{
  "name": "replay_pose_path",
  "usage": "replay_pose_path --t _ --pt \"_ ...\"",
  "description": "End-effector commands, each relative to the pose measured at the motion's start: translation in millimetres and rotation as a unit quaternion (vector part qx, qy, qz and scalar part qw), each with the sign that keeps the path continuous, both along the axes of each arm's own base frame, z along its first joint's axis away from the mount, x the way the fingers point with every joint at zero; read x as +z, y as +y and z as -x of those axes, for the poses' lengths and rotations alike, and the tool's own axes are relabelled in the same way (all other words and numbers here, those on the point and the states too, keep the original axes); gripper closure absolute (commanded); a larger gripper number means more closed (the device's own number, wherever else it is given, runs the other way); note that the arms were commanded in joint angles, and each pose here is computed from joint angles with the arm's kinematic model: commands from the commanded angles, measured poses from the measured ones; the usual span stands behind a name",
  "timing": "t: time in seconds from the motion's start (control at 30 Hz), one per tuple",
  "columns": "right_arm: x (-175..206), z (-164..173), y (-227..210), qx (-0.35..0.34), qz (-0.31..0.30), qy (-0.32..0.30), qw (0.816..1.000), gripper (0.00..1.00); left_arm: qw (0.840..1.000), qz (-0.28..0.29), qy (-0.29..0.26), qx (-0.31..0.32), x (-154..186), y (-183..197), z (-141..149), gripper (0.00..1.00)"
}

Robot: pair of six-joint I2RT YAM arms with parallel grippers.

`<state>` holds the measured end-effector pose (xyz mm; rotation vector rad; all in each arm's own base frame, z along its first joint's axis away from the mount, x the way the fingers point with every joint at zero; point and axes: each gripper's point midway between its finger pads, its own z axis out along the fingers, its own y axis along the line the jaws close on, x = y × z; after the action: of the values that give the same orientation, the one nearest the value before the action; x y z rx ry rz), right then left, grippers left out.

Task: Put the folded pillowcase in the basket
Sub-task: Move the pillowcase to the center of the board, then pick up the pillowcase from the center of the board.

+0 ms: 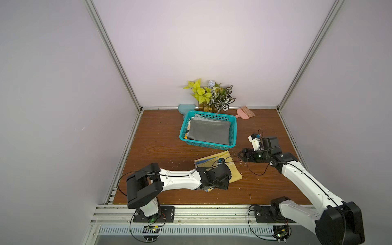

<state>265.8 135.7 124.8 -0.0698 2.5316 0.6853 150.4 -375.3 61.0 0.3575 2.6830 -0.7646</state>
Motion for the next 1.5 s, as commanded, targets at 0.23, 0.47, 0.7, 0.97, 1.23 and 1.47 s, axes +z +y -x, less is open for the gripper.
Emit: replay_pose_path --t 0.23,0.47,0.7,0.97,1.23,1.47 --pt "-20 5 17 0.032 -0.020 0.014 0.999 0.16 0.992 -0.074 -0.035 0.096 17 60 -15 0.30" --pt "-39 8 30 0.044 -0.024 0.029 0.998 0.16 0.979 -0.071 -0.035 0.189 19 124 -26 0.27" --pt "-52 15 45 0.069 -0.021 0.037 0.997 0.16 0.963 -0.015 -0.049 0.265 3 160 -37 0.24" --pt "-74 26 52 0.082 -0.006 0.059 0.995 0.17 0.969 0.040 -0.030 0.243 -15 135 -36 0.24" --pt "-92 36 56 0.090 0.008 0.078 0.993 0.25 0.977 0.021 0.008 0.212 -38 112 -31 0.24" --pt "-101 54 63 0.101 0.006 0.094 0.990 0.81 0.977 -0.012 0.019 0.213 -52 119 -27 0.79"
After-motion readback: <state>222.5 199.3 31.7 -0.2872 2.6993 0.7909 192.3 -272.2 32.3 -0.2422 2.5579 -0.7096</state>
